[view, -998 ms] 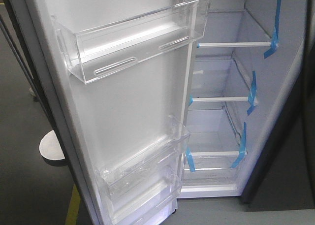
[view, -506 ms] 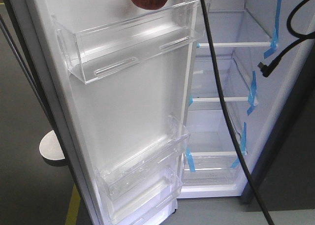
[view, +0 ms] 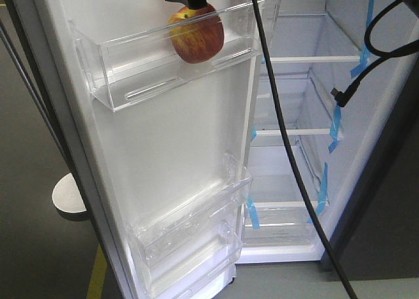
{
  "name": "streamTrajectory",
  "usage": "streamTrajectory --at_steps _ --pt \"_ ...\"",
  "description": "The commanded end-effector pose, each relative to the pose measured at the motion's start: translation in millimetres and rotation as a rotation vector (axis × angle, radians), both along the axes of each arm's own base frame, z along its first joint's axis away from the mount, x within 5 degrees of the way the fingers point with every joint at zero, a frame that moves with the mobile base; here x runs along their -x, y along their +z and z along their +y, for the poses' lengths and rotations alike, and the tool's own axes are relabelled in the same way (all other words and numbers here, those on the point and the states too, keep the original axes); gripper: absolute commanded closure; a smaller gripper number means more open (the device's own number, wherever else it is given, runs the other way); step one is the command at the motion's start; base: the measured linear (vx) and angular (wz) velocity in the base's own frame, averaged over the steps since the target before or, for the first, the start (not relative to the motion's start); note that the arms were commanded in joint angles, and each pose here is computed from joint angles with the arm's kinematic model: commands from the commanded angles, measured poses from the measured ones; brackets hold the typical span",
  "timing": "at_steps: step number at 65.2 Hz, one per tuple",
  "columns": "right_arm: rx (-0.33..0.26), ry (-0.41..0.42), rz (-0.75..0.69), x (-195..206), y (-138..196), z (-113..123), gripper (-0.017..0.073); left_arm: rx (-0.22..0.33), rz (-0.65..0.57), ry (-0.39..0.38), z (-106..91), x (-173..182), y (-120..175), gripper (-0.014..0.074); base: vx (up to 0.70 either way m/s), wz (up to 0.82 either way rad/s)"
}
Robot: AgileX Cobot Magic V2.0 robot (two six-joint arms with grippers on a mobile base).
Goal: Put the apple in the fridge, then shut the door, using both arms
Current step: 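Lower the apple into the upper door bin with the right gripper, then open the right gripper and lift it away from the apple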
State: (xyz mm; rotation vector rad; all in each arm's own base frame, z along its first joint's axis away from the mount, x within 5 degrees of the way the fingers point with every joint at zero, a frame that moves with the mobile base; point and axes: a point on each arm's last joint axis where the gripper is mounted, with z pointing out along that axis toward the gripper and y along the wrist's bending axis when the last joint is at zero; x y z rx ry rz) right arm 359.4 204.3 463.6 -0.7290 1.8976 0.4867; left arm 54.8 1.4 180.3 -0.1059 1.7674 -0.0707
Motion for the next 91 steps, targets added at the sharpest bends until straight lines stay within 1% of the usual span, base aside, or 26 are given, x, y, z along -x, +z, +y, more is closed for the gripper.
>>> streamTrajectory --at_steps 1,7,11,17,26,32,41,49,52,55,58,61,64,67,71,72,74,79,85,91 --pt "-0.069 -0.016 -0.133 19.8 38.6 -10.8 -0.0057 0.011 -0.067 -0.007 -0.7 -0.8 0.5 0.0599 0.0 0.0" --pt "-0.072 -0.022 -0.174 31.3 52.0 -17.7 -0.0041 0.011 -0.067 -0.007 -0.7 -0.8 0.5 0.0599 0.0 0.0" --pt "-0.055 -0.033 -0.183 41.4 60.2 -25.6 -0.0027 0.011 -0.067 -0.007 -0.7 -0.8 0.5 0.0599 0.0 0.0" --pt "-0.034 -0.066 -0.169 55.6 71.3 -44.7 -0.001 0.011 -0.067 -0.007 -0.7 -0.8 0.5 0.0599 0.0 0.0" --pt "0.02 -0.129 -0.12 67.3 76.3 -79.0 0.0 0.011 -0.067 -0.007 -0.7 -0.8 0.5 0.0599 0.0 0.0" --pt "0.022 -0.192 -0.088 75.6 75.0 -102.8 0.0 0.011 -0.067 -0.007 -0.7 -0.8 0.5 0.0599 0.0 0.0" --pt "0.001 -0.277 -0.087 100.4 71.2 -132.0 0.0 0.011 -0.067 -0.007 -0.7 -0.8 0.5 0.0599 0.0 0.0" --pt "0.011 -0.355 -0.094 129.3 56.3 -152.4 0.0 0.011 -0.067 -0.007 -0.7 -0.8 0.5 0.0599 0.0 0.0" --pt "0.015 -0.385 -0.078 147.3 49.4 -159.6 0.0 0.011 -0.067 -0.007 -0.7 -0.8 0.5 0.0599 0.0 0.0" --pt "0.032 -0.414 -0.041 159.1 37.1 -164.9 0.0 0.011 -0.067 -0.007 -0.7 -0.8 0.5 0.0599 0.0 0.0" --pt "0.063 -0.443 -0.017 174.1 25.1 -170.1 0.0 0.011 -0.067 -0.007 -0.7 -0.8 0.5 0.0599 0.0 0.0" --pt "0.098 -0.483 -0.014 188.4 13.3 -176.2 0.0 0.011 -0.067 -0.007 -0.7 -0.8 0.5 0.0599 0.0 0.0" --pt "0.106 -0.522 -0.03 205.5 3.8 -181.8 0.0 0.011 -0.067 -0.007 -0.7 -0.8 0.5 0.0599 0.0 0.0" --pt "0.102 -0.552 -0.03 217.6 -7.5 -185.5 0.0 0.011 -0.067 -0.007 -0.7 -0.8 0.5 0.0599 0.0 0.0" --pt "0.08 -0.595 -0.048 239.2 -20.6 -190.9 0.0 0.011 -0.067 -0.007 -0.7 -0.8 0.5 0.0599 0.0 0.0" --pt "0.065 -0.602 -0.046 243.4 -23.3 -191.3 0.0 0.011 -0.067 -0.007 -0.7 -0.8 0.5 0.0599 0.0 0.0" --pt "0.054 -0.615 -0.051 253.6 -29.9 -193.2 0.0 0.011 -0.067 -0.007 -0.7 -0.8 0.5 0.0599 0.0 0.0" --pt "0.039 -0.632 -0.064 274.8 -44.6 -196.7 0.0 0.011 -0.067 -0.007 -0.7 -0.8 0.5 0.0599 0.0 0.0" --pt "0.052 -0.649 -0.067 291.9 -59.0 -200.5 0.0 0.011 -0.067 -0.007 -0.7 -0.8 0.5 0.0599 0.0 0.0" --pt "0.078 -0.677 -0.013 299.0 -74.1 -203.7 0.0 0.011 -0.067 -0.007 -0.7 -0.8 0.5 0.0599 0.0 0.0"
